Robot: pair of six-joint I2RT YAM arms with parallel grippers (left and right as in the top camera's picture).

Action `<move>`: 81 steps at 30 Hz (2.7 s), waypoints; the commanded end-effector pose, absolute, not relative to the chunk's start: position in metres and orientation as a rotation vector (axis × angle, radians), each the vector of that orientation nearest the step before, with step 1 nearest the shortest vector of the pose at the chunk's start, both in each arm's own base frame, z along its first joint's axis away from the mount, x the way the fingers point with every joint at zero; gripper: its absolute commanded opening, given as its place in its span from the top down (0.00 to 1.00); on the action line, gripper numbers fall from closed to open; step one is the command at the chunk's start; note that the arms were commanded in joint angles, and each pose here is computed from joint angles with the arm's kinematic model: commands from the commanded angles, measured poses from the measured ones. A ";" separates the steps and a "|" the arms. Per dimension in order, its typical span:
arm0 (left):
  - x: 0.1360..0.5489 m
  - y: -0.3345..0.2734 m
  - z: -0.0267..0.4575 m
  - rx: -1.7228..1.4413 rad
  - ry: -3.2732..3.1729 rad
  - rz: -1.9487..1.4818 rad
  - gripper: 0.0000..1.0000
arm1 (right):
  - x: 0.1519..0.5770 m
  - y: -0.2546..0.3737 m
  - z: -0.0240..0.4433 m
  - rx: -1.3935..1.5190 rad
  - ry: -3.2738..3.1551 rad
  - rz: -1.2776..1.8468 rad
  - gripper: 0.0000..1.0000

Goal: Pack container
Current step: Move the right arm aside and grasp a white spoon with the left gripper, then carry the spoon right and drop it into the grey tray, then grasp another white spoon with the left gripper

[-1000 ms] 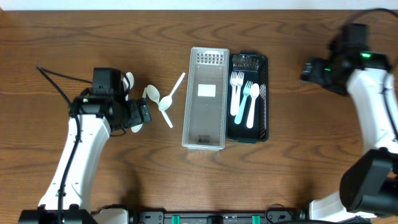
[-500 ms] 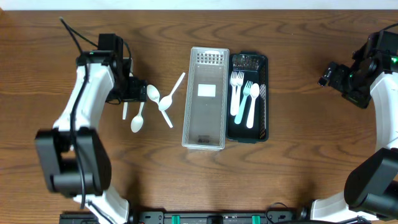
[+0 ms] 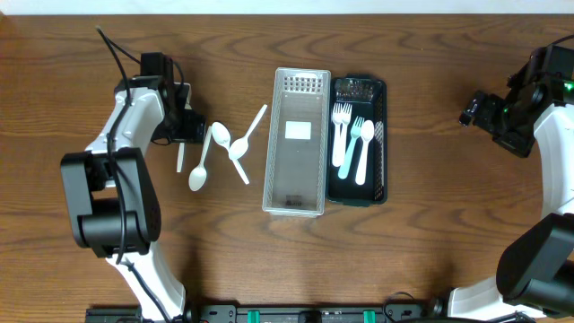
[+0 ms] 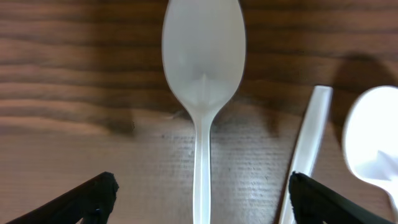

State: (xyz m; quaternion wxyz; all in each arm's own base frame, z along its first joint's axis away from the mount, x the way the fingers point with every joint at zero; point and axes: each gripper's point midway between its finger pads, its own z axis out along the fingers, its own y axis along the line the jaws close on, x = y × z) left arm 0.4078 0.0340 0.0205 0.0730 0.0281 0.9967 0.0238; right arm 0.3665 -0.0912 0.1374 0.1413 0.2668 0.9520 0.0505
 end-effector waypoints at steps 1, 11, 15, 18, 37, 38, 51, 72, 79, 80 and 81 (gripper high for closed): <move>0.412 0.035 0.009 0.134 3.005 0.085 0.22 | 0.367 -0.093 0.144 0.773 2.731 0.149 0.02; 0.416 0.036 -0.002 0.134 3.004 0.085 0.54 | 0.361 -0.091 0.143 0.782 2.755 0.151 0.10; 0.416 0.036 -0.002 0.134 3.002 0.085 0.71 | 0.361 -0.091 0.143 0.782 2.756 0.151 0.10; 0.414 0.036 -0.002 0.135 3.009 0.084 0.94 | 0.361 -0.091 0.143 0.758 2.762 0.148 0.11; 0.389 -0.065 0.206 0.313 2.677 0.015 0.94 | 0.357 -0.094 0.142 0.767 2.773 0.140 0.09; 0.383 -0.081 0.216 0.333 2.648 -0.009 0.94 | 0.357 -0.094 0.142 0.767 2.774 0.140 0.08; 0.361 -0.200 0.160 0.370 2.719 -0.161 0.94 | 0.357 -0.094 0.142 0.767 2.773 0.140 0.01; 0.385 -0.119 0.174 0.097 2.735 0.039 0.42 | 0.360 -0.095 0.142 0.763 2.762 0.139 0.01; 0.382 -0.057 0.118 -0.231 2.878 0.111 0.42 | 0.361 -0.096 0.143 0.762 2.758 0.138 0.01; 0.382 -0.053 0.107 -0.250 2.899 0.125 0.42 | 0.361 -0.096 0.143 0.761 2.756 0.138 0.01; 0.381 -0.049 0.100 -0.260 2.919 0.136 0.42 | 0.361 -0.096 0.143 0.761 2.755 0.138 0.01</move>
